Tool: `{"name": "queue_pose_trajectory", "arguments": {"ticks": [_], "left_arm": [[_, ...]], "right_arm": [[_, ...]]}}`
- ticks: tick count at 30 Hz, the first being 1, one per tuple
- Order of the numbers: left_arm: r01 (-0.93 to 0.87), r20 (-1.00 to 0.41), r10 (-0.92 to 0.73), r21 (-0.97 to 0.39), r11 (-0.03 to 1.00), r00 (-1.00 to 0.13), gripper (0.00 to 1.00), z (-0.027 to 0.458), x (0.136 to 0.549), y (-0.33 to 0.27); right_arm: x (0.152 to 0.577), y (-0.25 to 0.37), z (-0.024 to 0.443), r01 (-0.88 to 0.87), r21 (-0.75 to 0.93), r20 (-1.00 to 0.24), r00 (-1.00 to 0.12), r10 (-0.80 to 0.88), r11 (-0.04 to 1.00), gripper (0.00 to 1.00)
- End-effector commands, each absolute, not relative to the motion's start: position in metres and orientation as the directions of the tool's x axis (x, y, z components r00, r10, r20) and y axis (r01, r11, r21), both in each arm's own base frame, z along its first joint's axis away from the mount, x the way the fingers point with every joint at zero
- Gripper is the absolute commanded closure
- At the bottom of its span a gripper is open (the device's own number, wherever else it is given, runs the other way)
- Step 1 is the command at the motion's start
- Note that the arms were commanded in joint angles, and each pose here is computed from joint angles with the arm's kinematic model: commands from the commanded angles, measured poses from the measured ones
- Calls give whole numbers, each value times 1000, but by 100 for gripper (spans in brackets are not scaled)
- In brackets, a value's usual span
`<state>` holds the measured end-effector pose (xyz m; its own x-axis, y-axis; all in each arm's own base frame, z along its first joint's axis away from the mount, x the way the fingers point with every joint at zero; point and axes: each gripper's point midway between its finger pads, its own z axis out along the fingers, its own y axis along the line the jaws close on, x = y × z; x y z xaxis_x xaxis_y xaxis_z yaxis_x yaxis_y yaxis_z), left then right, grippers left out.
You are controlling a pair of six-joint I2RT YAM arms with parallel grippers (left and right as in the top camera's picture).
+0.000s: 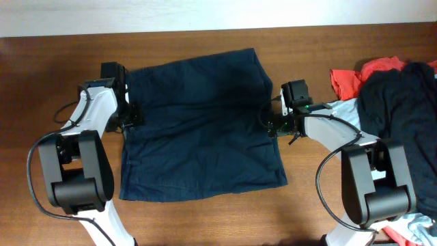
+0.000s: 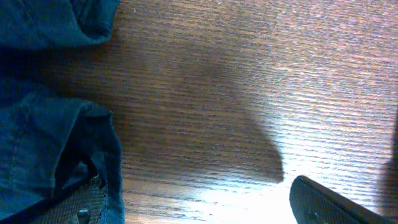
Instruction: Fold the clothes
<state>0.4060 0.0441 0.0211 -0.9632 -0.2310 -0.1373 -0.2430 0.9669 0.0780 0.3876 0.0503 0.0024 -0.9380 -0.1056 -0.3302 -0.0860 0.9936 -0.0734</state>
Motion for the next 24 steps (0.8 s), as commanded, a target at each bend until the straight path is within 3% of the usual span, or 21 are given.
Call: {"name": "queue_pose_trajectory", "arguments": {"ticks": [1,6,10,16,20,24], "left_arm": [[-242,-125,-232,73,968,-965,37,18,403,44],[-243,-127,-231,82,967,-965,37,18,403,45],[-247,-136,-231,117,962,-964,58,19,403,52],[-245,-124,-231,115,963,-965,58,18,400,51],[-246,-126,-231,114,963,-965,65,18,401,51],[-242,-120,-232,74,968,-965,66,17,402,44]], "right_arm": [[374,34,-18,-64,-147,-263,-959,-101,987,1],[372,34,-19,-64,-147,-258,-961,-101,987,1],[372,34,-19,-64,-148,-258,-961,-101,987,1],[373,34,-19,-64,-148,-260,-960,-101,987,1],[373,34,-19,-64,-148,-260,-960,-101,987,2],[373,34,-19,-64,-148,-260,-960,-101,987,1]]}}
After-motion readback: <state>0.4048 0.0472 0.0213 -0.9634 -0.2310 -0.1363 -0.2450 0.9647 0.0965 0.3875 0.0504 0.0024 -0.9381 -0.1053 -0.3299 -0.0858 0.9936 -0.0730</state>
